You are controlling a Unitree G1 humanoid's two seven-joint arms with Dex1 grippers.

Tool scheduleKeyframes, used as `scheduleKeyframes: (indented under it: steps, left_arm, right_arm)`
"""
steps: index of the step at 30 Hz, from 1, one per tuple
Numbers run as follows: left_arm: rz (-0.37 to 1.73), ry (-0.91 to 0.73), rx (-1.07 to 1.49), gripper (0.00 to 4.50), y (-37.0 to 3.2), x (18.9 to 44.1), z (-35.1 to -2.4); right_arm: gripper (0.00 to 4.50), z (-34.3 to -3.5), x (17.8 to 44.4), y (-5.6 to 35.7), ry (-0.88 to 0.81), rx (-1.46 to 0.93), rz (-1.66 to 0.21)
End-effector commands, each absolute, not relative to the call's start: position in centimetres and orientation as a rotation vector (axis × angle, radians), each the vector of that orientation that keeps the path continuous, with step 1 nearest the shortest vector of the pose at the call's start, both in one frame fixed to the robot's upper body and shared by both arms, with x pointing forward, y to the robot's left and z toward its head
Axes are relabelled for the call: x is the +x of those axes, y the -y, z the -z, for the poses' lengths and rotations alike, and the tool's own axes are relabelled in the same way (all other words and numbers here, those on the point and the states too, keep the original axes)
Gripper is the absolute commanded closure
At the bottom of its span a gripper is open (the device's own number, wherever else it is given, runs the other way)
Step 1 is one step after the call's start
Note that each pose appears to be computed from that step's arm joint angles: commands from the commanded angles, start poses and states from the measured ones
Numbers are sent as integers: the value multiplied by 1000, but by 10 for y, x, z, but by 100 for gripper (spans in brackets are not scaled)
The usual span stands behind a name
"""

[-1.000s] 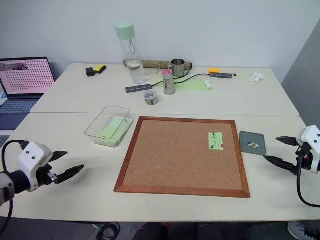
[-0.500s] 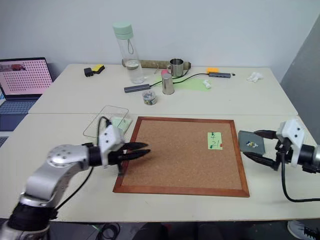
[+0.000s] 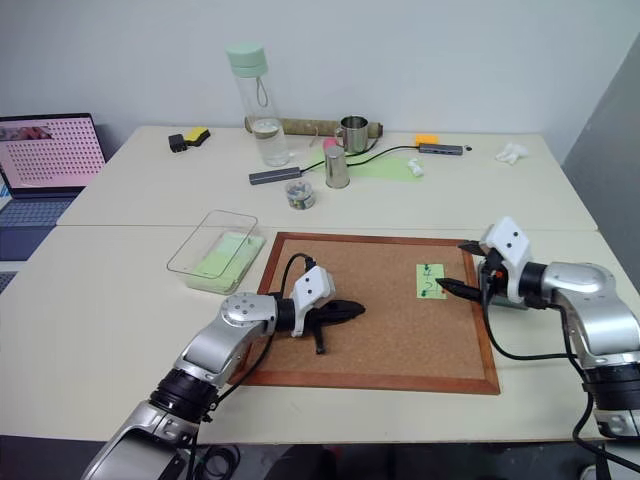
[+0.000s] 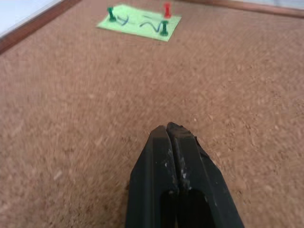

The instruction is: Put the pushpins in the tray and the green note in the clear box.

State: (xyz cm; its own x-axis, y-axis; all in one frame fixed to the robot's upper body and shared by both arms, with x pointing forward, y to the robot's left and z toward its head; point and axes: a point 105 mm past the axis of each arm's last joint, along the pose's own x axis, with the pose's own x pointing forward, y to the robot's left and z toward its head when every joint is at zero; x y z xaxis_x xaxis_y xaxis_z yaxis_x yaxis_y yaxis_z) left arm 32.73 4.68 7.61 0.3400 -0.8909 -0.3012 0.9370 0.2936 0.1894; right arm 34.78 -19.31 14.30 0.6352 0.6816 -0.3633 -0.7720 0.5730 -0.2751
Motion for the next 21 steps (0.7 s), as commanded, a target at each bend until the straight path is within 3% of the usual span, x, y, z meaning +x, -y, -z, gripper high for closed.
scheduleKeyframes:
  steps: [1,9,21]
  left_arm:
    - [1219,-206,400,446,-51,328,-54]
    - [1215,-202,388,446,-49,326,-52]
    - [1183,-218,362,450,-56,323,-52]
  right_arm:
    - [0,-146,362,183,-209,-468,-870]
    - [0,-132,388,182,-224,-475,-802]
    - [225,-124,393,181,-219,-410,-795]
